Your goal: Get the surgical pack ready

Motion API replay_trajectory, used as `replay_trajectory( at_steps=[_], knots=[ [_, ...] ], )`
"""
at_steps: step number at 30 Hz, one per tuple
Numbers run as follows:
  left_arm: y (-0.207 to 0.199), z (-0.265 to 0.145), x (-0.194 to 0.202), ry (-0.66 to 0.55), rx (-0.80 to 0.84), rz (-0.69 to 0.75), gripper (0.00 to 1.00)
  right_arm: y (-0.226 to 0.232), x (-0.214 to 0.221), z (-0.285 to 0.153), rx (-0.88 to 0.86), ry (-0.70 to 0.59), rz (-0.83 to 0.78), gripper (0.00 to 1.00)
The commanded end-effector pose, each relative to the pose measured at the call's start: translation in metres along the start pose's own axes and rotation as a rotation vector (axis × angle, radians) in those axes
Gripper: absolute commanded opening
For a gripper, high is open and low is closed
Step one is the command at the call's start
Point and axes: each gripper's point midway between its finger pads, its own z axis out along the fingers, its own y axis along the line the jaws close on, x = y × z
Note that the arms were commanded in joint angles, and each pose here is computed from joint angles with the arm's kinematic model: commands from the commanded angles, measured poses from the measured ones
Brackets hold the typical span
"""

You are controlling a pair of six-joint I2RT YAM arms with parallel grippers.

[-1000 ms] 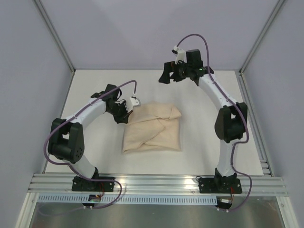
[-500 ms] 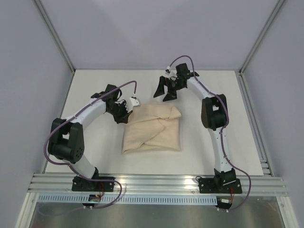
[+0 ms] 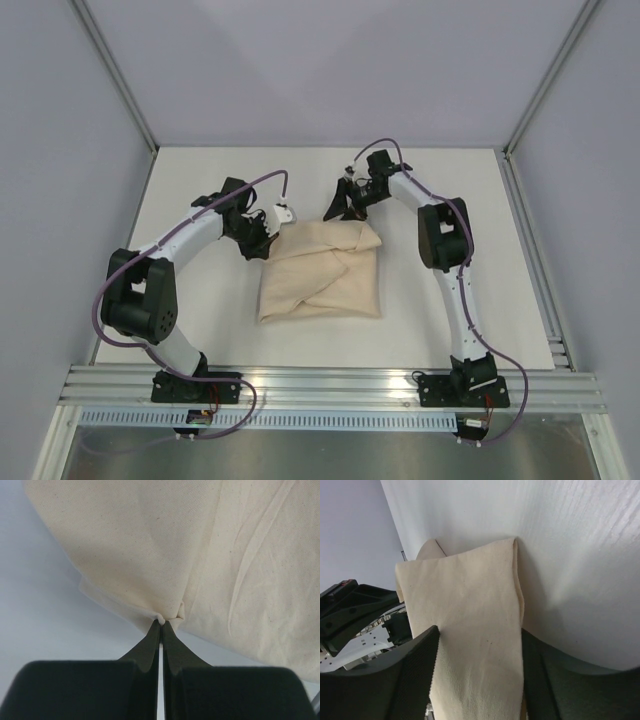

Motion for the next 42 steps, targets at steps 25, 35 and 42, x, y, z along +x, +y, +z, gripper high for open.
replay_trajectory(
  at_steps=[25, 35, 42],
  knots=[
    [0.002, -0.020, -0.007, 0.007, -0.047, -0.034, 0.24, 0.129, 0.055, -0.049, -0.156, -0.163, -0.340, 0.00],
    [-0.004, -0.025, 0.004, 0.039, -0.066, -0.036, 0.43, 0.078, 0.166, -0.024, -0.089, -0.054, -0.304, 0.01],
    [-0.011, -0.051, -0.005, 0.054, -0.079, -0.107, 0.61, 0.055, 0.206, -0.012, -0.029, 0.019, -0.346, 0.00]
  ],
)
